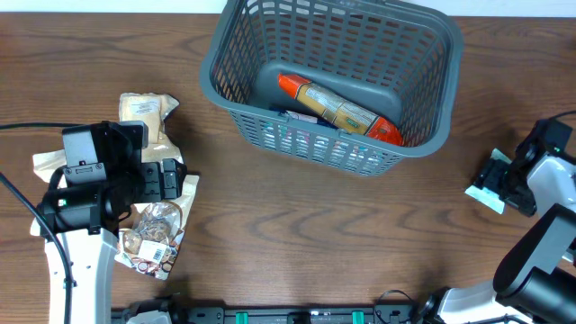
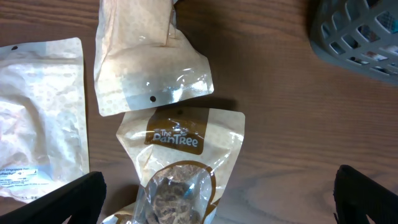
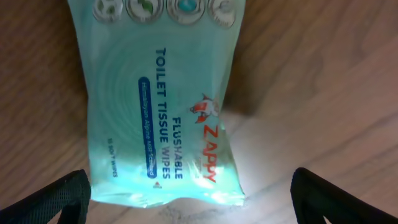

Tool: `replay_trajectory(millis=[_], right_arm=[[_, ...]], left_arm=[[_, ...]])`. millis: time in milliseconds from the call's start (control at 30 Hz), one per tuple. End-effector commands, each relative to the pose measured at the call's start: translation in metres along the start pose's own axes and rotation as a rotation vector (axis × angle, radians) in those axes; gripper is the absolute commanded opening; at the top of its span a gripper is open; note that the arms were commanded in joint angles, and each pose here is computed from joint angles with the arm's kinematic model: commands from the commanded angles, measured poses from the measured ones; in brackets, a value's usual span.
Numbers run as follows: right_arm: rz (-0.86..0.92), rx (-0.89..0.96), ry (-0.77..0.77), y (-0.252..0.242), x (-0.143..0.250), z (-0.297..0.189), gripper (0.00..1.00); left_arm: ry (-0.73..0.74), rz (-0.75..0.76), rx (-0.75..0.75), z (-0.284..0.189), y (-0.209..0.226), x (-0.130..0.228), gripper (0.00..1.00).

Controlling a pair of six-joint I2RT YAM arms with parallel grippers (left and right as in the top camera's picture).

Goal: Pack container
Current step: 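Lower the right gripper onto the light-blue wipes packet, then close the right gripper on the wipes packet and lift it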

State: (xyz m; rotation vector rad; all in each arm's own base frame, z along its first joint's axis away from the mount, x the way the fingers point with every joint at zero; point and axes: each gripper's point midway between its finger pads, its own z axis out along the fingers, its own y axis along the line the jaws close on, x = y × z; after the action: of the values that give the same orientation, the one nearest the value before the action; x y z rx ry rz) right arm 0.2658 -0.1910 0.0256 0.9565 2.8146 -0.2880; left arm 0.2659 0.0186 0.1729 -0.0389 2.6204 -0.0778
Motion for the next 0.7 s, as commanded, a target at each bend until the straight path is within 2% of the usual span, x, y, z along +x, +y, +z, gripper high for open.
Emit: replay_trajectory(millis=[0, 367, 667], right_arm=[[0.0, -0.011, 0.019, 0.0, 0.012, 0.009, 0.83], [0.0, -0.054, 0.025, 0.008, 0.025, 0.021, 0.75], [-0.013, -0.061, -0.007, 0.01, 0.017, 0.021, 0.8]], left_arm=[[-0.001, -0.012, -0.003, -0.001, 0.001, 0.0, 0.99], [-0.001, -0.012, -0.003, -0.001, 0.001, 0.0, 0.99], [0.0, -0.012, -0.003, -0.001, 0.001, 0.0, 0.99]])
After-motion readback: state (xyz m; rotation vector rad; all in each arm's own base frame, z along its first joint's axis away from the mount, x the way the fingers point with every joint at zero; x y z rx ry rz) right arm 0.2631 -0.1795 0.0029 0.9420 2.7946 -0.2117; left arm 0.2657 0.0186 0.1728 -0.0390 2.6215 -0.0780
